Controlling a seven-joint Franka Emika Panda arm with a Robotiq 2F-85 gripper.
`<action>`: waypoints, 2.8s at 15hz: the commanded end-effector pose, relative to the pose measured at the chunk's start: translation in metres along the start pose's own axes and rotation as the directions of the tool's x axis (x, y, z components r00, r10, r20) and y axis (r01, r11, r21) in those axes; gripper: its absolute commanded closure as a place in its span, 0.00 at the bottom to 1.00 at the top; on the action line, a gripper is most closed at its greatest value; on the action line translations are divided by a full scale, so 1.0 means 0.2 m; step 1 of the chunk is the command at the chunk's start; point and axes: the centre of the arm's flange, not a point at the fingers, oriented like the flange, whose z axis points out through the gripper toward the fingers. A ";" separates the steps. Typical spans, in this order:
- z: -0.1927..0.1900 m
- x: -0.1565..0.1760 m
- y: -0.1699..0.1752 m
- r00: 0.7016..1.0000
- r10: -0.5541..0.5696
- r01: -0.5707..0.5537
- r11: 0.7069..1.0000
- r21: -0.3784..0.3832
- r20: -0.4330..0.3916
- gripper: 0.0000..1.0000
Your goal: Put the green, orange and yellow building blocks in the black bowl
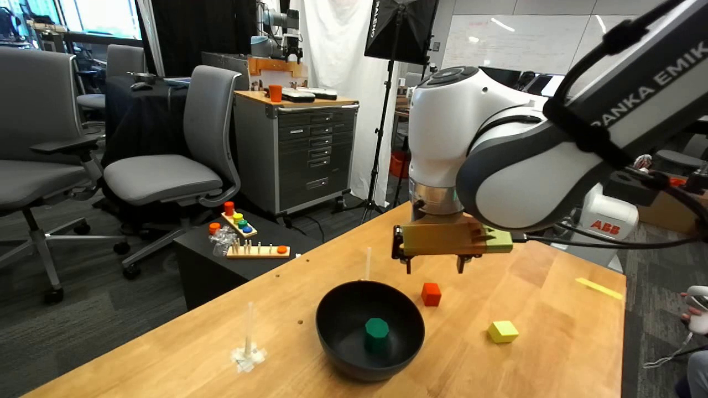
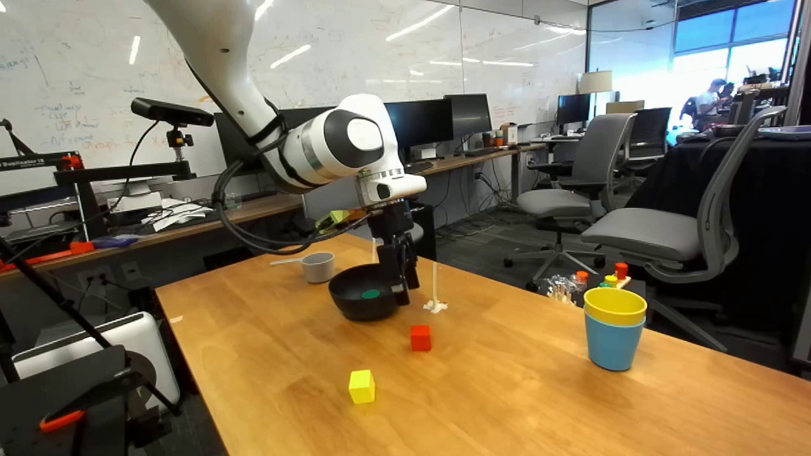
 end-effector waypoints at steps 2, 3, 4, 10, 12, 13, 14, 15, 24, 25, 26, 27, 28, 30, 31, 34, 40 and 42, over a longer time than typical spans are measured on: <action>0.03 0.06 -0.11 0.996 -0.084 0.083 0.996 0.017 0.025 0.00; 0.04 0.06 -0.11 0.995 -0.098 0.098 0.995 0.018 0.025 0.00; 0.04 0.07 -0.11 0.993 -0.113 0.112 0.993 0.020 0.025 0.00; 0.10 0.08 -0.07 0.984 -0.165 0.164 0.986 0.021 0.060 0.00; 0.13 0.08 -0.06 0.983 -0.170 0.169 0.985 0.021 0.063 0.00; 0.15 0.08 -0.06 0.984 -0.166 0.166 0.986 0.017 0.063 0.00; 0.16 0.08 -0.06 0.984 -0.165 0.164 0.986 0.016 0.062 0.00; 0.18 0.08 -0.06 0.984 -0.165 0.164 0.986 0.011 0.061 0.00; 0.28 0.11 -0.04 0.986 -0.158 0.159 0.987 -0.019 0.046 0.00; 0.29 0.11 -0.04 0.986 -0.157 0.159 0.987 -0.022 0.047 0.00; 0.31 0.11 -0.04 0.986 -0.157 0.159 0.987 -0.027 0.048 0.00; 0.32 0.11 -0.04 0.986 -0.158 0.160 0.987 -0.031 0.049 0.00; 0.33 0.11 -0.04 0.986 -0.159 0.161 0.986 -0.034 0.051 0.00; 0.36 0.10 -0.03 0.986 -0.159 0.161 0.986 -0.046 0.056 0.00; 0.37 0.09 -0.03 0.985 -0.160 0.163 0.985 -0.051 0.058 0.00; 0.41 0.09 -0.03 0.986 -0.156 0.160 0.985 -0.063 0.066 0.15; 0.40 0.10 -0.05 0.986 -0.156 0.159 0.986 -0.059 0.050 0.66; 0.39 0.09 -0.05 0.986 -0.157 0.160 0.985 -0.057 0.048 0.82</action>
